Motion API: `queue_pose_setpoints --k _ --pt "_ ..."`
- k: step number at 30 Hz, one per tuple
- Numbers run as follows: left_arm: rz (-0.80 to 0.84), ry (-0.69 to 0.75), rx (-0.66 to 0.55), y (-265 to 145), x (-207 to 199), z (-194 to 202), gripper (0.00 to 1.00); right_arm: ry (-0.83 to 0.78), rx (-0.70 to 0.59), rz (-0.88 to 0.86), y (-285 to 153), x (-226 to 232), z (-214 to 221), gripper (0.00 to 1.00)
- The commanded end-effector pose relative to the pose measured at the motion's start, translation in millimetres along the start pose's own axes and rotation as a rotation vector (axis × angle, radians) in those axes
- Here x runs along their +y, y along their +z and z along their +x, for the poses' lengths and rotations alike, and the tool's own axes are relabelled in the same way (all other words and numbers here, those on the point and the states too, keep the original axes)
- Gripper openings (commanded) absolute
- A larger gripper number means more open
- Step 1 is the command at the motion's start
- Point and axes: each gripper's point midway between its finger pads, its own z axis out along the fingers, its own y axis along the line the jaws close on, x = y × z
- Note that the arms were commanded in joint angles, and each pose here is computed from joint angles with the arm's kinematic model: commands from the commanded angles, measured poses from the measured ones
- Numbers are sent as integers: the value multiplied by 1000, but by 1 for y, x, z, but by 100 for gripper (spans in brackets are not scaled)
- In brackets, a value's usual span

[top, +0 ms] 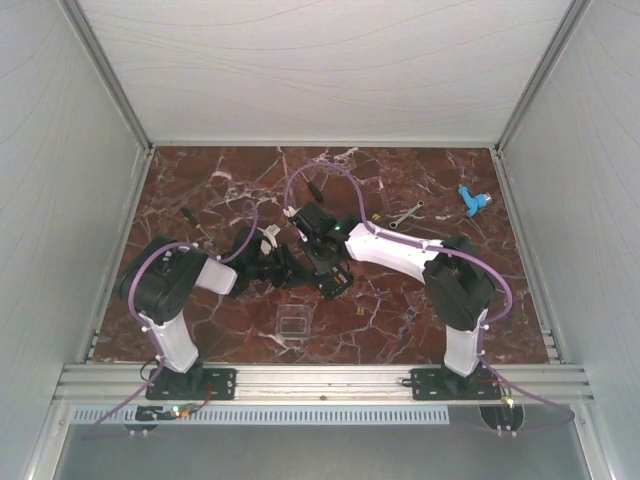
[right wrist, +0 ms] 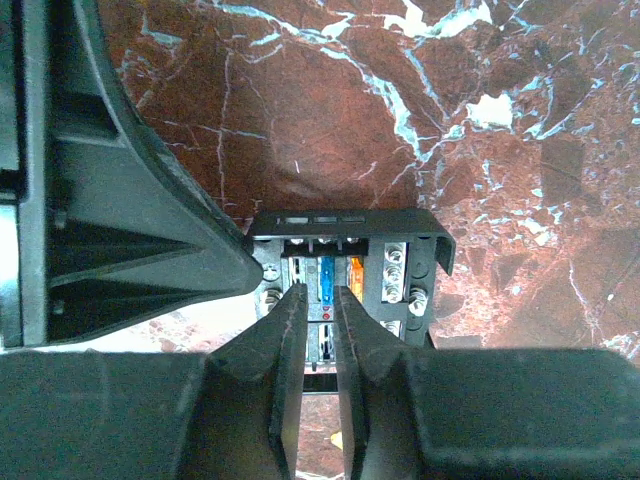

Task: Snap on the fuse box
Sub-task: Install the fuse at the fuse box base.

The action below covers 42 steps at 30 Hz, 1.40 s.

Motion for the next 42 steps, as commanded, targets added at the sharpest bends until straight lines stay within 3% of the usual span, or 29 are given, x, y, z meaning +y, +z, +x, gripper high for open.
queue_pose_setpoints --k 1,11,20,34,42 --pt "38 51 -13 0 -16 -6 23 -7 21 9 6 -3 1 13" --pt "38 52 -16 0 -17 -6 23 -13 58 26 14 -6 10 10" --pt "36 50 -15 0 -16 -6 23 -36 125 37 14 -9 28 1" --pt "33 49 -17 0 -15 -6 23 -103 376 43 19 -7 104 0" --pt "31 48 -19 0 -14 -6 23 -114 435 43 5 -9 128 0"
